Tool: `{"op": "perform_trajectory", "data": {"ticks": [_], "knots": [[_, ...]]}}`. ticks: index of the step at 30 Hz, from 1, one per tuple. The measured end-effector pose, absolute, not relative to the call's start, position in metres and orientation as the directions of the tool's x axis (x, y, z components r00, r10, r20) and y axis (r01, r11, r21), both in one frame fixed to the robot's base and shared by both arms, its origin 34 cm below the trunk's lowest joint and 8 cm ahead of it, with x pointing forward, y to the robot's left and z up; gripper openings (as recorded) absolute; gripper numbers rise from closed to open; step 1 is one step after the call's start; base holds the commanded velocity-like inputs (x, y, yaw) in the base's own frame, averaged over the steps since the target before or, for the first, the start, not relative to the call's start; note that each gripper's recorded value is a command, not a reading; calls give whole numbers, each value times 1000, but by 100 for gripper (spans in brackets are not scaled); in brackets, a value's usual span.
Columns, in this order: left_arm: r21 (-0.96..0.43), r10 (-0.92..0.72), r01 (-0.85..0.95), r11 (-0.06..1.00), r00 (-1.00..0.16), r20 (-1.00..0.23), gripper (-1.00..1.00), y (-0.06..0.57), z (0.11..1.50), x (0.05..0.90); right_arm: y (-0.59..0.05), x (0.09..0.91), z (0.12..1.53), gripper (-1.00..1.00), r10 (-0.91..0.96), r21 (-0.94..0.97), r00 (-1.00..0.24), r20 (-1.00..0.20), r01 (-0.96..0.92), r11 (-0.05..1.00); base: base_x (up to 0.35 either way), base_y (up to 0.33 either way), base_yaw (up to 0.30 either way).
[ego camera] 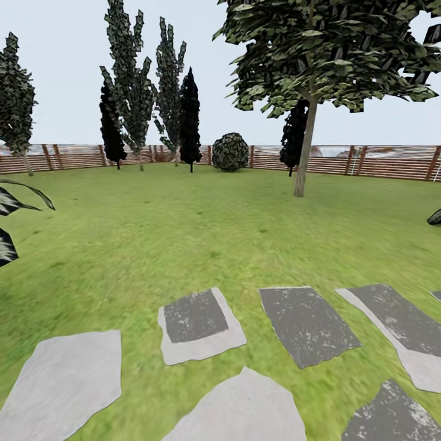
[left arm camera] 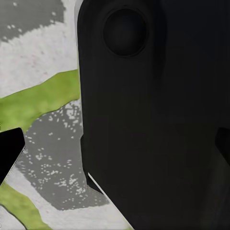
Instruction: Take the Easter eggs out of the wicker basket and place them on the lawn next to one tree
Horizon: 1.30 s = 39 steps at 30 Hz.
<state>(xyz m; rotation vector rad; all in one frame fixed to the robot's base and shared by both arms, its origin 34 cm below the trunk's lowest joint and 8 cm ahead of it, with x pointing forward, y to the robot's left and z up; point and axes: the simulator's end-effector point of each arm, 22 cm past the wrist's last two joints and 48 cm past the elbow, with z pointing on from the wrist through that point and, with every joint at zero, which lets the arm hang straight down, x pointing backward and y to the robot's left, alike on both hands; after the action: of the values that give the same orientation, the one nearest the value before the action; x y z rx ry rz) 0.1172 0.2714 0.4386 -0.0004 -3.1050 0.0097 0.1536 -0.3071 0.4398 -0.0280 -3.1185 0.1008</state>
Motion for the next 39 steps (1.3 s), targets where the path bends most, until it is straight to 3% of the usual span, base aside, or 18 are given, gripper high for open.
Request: {"op": "perform_trajectory", "data": {"ticks": [39], "knots": [[-6, 0, 0, 1000, -999, 37, 100, 271, 439, 117, -307, 154, 440, 100, 19, -65, -1000, 21, 17, 998, 340, 0, 0]]}}
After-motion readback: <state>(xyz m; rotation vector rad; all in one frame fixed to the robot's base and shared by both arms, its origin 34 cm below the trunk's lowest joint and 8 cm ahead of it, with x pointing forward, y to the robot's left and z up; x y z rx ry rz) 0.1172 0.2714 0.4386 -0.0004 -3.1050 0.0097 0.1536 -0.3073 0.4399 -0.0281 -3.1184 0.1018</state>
